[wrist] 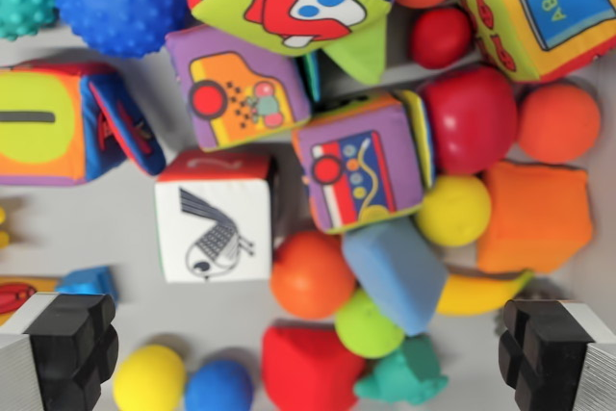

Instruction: Pick an object from the bin

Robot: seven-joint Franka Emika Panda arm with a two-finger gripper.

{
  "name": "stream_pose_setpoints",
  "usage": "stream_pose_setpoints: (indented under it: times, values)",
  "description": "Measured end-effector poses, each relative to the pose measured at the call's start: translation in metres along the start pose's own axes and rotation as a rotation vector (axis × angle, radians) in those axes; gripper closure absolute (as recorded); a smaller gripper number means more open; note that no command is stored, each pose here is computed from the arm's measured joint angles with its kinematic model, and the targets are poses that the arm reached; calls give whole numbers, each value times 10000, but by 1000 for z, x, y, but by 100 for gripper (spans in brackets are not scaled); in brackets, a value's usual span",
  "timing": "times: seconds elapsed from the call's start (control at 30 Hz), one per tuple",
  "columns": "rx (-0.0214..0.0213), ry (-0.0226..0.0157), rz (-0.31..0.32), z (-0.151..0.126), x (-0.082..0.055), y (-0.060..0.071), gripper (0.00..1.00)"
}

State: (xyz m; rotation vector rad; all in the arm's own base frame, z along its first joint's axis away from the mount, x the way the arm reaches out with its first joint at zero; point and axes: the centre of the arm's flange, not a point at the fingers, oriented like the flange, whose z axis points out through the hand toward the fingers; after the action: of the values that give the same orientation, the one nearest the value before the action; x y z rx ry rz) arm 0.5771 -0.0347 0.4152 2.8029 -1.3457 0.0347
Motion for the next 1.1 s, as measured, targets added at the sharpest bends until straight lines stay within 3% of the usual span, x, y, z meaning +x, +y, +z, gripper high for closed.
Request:
stream_pose_setpoints:
  times: [0.4,0.57,1.1]
  values:
    - [-1,-1,-4,0,0,0,0]
    - [-30,-28,-86,2,-1,1,0]
    - [-11,-68,-1063,27,-5,17,0]
